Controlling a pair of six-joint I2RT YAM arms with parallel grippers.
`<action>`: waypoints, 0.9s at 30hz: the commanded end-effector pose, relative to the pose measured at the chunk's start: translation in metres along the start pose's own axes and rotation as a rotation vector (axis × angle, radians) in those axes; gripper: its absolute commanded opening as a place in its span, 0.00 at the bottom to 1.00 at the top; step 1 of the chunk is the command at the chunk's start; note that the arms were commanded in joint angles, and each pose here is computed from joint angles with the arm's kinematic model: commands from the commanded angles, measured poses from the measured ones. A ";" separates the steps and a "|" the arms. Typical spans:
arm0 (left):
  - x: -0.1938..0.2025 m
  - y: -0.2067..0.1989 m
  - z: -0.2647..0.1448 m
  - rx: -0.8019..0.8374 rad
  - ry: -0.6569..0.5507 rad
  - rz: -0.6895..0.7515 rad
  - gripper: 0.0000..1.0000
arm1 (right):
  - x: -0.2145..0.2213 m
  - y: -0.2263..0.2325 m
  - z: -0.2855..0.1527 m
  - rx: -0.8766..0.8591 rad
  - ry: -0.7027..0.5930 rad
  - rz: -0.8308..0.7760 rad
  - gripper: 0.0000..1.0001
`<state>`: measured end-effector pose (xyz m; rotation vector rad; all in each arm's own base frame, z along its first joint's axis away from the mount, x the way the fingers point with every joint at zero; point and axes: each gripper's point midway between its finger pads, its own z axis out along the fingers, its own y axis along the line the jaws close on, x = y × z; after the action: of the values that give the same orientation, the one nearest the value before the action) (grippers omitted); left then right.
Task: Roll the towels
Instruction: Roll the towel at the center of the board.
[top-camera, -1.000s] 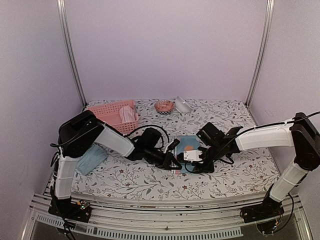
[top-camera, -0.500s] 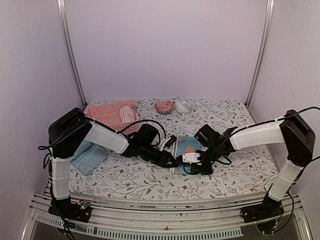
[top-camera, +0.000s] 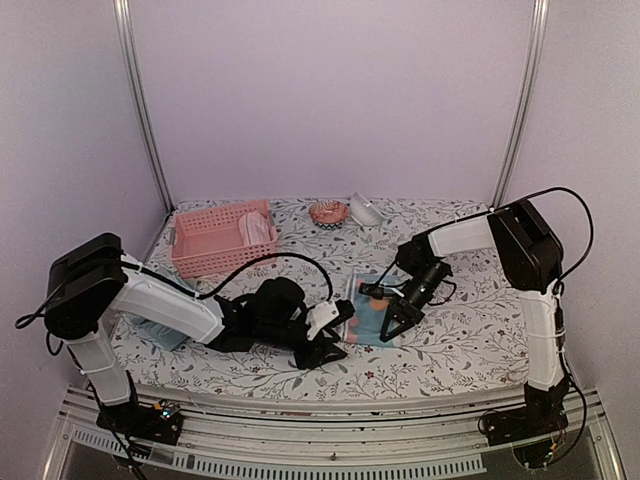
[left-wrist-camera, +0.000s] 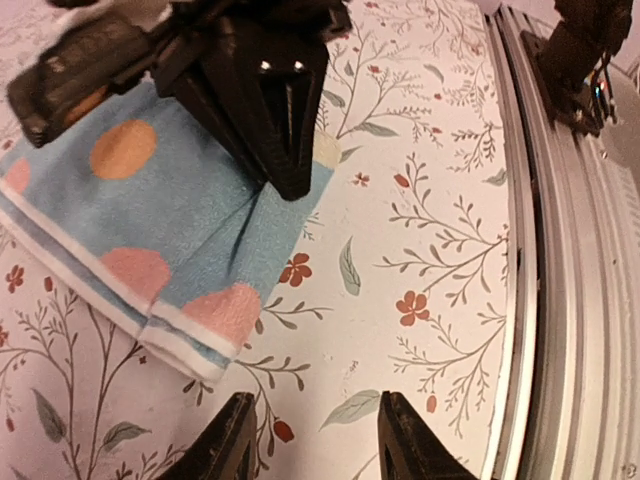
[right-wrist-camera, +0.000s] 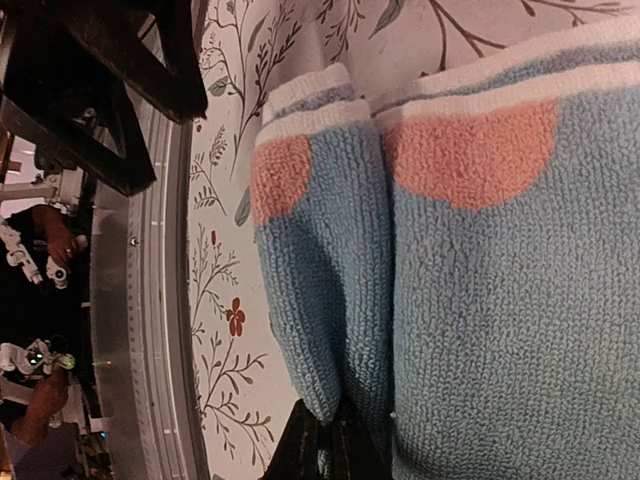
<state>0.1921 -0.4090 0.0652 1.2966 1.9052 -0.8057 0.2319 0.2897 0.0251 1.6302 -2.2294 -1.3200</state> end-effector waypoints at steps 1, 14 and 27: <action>-0.024 -0.003 0.026 -0.028 -0.036 0.203 0.45 | 0.006 0.017 0.001 -0.187 0.003 0.094 0.04; -0.009 -0.006 0.080 0.037 0.099 0.401 0.45 | 0.009 0.013 0.004 -0.201 0.001 0.117 0.04; -0.002 -0.005 0.094 0.038 0.141 0.362 0.17 | 0.006 0.014 -0.001 -0.207 -0.012 0.111 0.06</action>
<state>0.2188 -0.4894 0.0197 1.6746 1.6609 -0.5666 0.2154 0.2825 0.0280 1.3901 -2.0860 -1.4338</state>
